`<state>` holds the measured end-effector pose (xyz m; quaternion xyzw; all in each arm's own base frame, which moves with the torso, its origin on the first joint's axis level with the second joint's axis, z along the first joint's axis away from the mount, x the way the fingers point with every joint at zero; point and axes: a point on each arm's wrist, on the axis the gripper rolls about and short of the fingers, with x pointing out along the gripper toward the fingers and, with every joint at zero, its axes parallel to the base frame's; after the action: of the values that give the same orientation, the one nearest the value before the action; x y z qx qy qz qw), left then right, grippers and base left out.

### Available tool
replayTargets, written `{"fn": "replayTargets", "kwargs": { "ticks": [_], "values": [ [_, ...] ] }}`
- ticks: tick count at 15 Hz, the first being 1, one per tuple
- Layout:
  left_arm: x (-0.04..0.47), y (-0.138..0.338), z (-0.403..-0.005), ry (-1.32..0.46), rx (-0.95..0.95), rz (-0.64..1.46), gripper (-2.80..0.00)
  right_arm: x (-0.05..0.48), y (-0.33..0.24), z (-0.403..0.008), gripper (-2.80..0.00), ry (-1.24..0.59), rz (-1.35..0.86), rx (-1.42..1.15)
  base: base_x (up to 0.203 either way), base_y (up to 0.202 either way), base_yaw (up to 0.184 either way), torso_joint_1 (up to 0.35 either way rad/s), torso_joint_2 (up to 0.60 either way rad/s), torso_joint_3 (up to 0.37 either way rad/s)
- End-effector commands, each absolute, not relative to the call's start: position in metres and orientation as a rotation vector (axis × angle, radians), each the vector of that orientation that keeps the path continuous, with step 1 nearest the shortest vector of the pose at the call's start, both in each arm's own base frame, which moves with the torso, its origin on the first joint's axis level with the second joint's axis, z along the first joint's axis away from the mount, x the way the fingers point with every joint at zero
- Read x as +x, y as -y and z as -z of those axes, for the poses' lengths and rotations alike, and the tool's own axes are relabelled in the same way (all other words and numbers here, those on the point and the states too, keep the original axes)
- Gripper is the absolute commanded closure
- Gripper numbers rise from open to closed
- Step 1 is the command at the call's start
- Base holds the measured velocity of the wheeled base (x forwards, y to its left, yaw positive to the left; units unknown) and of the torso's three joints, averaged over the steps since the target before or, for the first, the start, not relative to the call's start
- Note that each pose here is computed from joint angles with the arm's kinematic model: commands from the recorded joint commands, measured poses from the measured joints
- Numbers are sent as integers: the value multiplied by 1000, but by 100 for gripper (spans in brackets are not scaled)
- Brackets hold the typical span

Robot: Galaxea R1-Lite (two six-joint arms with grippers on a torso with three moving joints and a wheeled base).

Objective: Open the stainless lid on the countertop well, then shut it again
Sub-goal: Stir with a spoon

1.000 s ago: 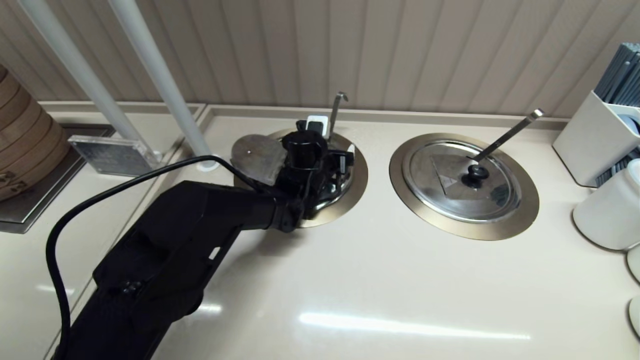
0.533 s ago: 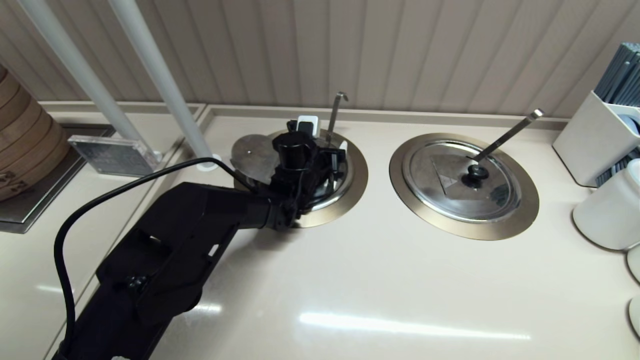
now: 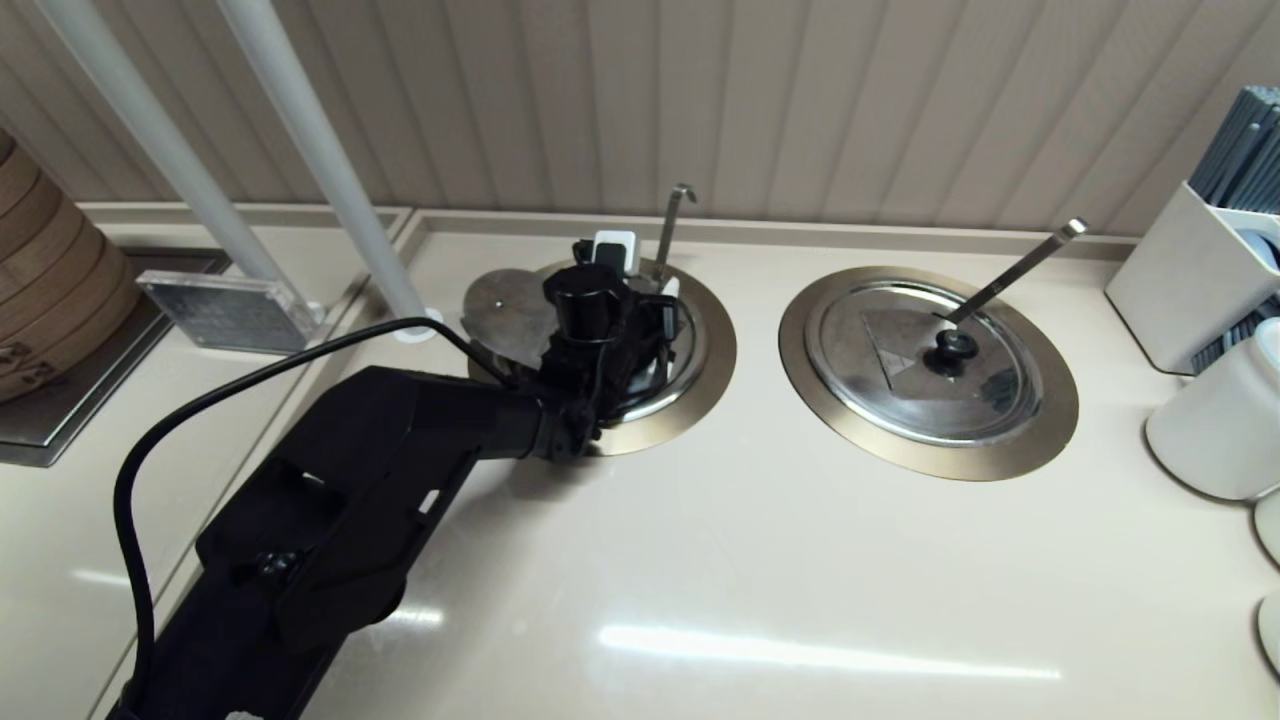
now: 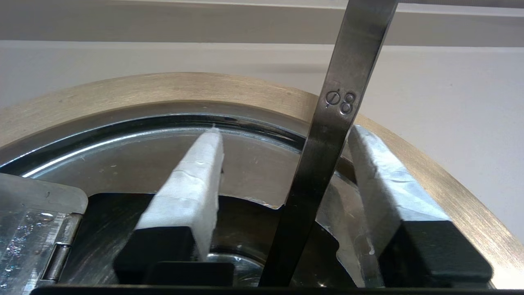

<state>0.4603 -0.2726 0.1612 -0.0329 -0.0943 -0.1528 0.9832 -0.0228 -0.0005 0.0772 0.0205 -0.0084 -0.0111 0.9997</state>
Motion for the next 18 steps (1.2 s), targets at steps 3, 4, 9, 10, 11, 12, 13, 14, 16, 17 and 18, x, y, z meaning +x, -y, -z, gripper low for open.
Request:
{"fn": "replayTargets", "kwargs": {
  "ticks": [3,4,9,10,11,12,13,14,16,17,18],
  "values": [
    [460,273,-161,194,-68,320,0,-22,1,-76,0,13,23,42,0,0,0,0,0,0],
    [460,273,-161,194,-69,320,0,-22,1,-76,0,13,23,42,0,0,0,0,0,0],
    [459,272,-165,211,-79,319,0,-22,1,-76,0,13,23,42,0,0,0,0,0,0],
    [458,273,-167,218,-82,320,0,-22,0,-76,0,13,22,42,0,0,0,0,0,0],
    [457,272,-171,232,-89,319,0,-22,1,-76,0,13,23,42,0,0,0,0,0,0],
    [456,271,-175,243,-95,316,0,-22,1,-76,0,13,23,42,0,0,0,0,0,0],
    [454,271,-180,255,-104,316,0,-22,1,-76,0,13,23,42,0,0,0,0,0,0],
    [452,271,-185,263,-111,313,0,-22,1,-76,0,13,23,42,0,0,0,0,0,0],
    [450,270,-190,268,-119,295,0,-22,1,-76,0,13,23,42,0,0,0,0,0,0],
    [447,268,-194,267,-123,286,0,-22,1,-76,0,13,23,41,0,0,0,0,0,0],
    [443,265,-198,258,-127,281,0,-22,1,-76,0,13,23,42,0,0,0,0,0,0]
  ]
}}
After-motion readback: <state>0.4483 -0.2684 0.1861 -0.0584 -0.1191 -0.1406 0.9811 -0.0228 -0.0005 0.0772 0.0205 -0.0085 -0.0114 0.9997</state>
